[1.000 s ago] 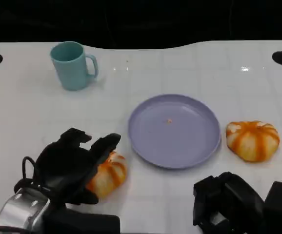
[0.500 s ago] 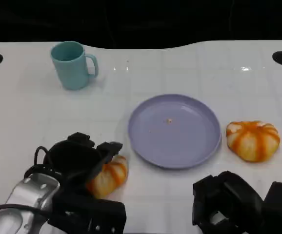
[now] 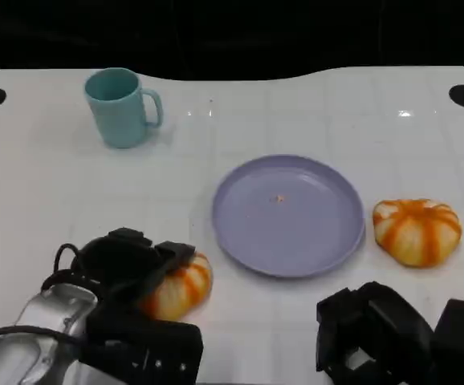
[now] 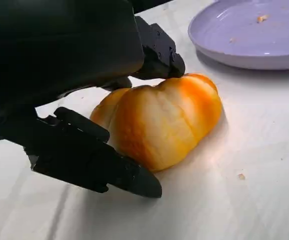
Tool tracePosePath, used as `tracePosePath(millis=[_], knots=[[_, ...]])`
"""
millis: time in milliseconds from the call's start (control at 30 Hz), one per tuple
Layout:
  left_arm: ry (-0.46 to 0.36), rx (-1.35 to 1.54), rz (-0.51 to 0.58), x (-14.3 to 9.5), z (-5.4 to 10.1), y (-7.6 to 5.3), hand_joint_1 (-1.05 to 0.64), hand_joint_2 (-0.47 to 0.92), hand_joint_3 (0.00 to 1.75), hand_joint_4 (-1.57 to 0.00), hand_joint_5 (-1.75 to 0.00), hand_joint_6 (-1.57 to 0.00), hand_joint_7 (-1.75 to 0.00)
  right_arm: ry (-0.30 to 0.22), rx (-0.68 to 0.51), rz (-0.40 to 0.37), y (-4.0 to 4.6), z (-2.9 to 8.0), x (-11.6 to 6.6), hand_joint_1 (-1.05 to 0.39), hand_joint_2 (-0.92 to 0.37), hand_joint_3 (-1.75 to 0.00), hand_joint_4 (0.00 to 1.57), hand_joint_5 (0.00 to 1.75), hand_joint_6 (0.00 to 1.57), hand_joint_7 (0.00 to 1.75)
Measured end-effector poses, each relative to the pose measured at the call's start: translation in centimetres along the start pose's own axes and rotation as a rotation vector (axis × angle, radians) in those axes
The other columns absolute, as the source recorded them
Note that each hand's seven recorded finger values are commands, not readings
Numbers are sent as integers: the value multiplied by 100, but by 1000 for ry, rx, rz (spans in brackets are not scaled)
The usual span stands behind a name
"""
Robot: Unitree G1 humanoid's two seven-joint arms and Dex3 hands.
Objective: Grasp the bread from the table and place it into the plate.
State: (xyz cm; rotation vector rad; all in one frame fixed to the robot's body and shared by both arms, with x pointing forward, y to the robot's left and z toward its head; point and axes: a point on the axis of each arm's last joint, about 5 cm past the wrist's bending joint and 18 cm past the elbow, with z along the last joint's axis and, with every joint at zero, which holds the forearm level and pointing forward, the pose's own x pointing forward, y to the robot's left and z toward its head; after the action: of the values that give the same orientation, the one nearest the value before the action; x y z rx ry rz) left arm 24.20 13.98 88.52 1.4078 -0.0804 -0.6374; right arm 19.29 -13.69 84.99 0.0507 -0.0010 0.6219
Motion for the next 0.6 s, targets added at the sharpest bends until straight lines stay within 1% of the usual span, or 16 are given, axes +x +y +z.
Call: tracePosePath(millis=[33, 67, 100, 133, 167, 200, 233, 267, 300, 333, 367, 433, 500, 600], knots=[[-6, 0, 13, 9, -7, -7, -31, 91, 30, -67, -126, -83, -12, 0, 0, 0, 0, 0, 0, -105, -14, -121, 155, 123, 157, 95], [-10, -1, 27, 15, -15, -18, -32, 91, 38, -78, -122, -102, -14, -2, -1, 0, 0, 0, -1, -105, -14, -121, 155, 123, 157, 95], [-13, -3, 44, 20, -23, -30, -31, 87, 50, -86, -121, -115, -14, -2, -1, 0, 0, 0, -1, -105, -13, -121, 156, 123, 157, 95], [-17, -7, 60, 28, -34, -39, -31, 82, 60, -90, -121, -123, -13, -2, -1, 0, 0, -1, -2, -105, -13, -121, 156, 124, 157, 95], [-23, -12, 79, 34, -43, -47, -31, 70, 78, -91, -151, -126, -39, -2, -1, -1, 1, -1, -3, -105, -13, -121, 156, 124, 157, 95], [-29, -24, 108, 40, -56, -66, -31, 63, 91, -92, -162, -112, -79, -1, 0, -1, 1, -3, -5, -105, -13, -121, 156, 124, 157, 95], [-34, -36, 139, 42, -68, -100, -31, 59, 99, -93, -168, -102, -105, -1, 0, -1, 2, -3, -5, -105, -13, -121, 156, 124, 157, 95], [-37, -48, 170, 43, -78, -140, -31, 57, 107, -93, -172, -92, -128, -1, 0, -1, 1, -4, -6, -105, -13, -121, 156, 124, 157, 95], [-39, -60, 193, 45, -82, -169, -32, 55, 112, -93, -173, -86, -142, -1, 0, -1, 1, -4, -6, -105, -13, -121, 156, 124, 157, 95], [-41, -67, 218, 46, -87, -198, -31, 54, 116, -93, -174, -82, -151, -1, 0, -1, 2, -3, -6, -105, -13, -121, 156, 124, 157, 95], [-44, -70, 235, 45, -92, -219, -31, 52, 122, -90, -174, -78, -159, 0, 0, -1, 2, -3, -6, -105, -12, -121, 156, 123, 157, 95], [-49, -74, 268, 40, -103, -265, -30, 49, 125, -87, -175, -76, -163, 2, 2, -1, 2, -3, -6, -105, -11, -122, 156, 124, 157, 95], [-57, -79, 297, 33, -108, -302, -31, 47, 131, -86, -175, -72, -171, 12, 7, -1, 3, -9, -7, -105, -11, -122, 156, 124, 157, 95], [-66, -78, 335, 30, -108, -326, -32, 45, 135, -86, -175, -69, -174, 12, 8, -1, 3, -10, -8, -105, -11, -122, 156, 124, 157, 95]])
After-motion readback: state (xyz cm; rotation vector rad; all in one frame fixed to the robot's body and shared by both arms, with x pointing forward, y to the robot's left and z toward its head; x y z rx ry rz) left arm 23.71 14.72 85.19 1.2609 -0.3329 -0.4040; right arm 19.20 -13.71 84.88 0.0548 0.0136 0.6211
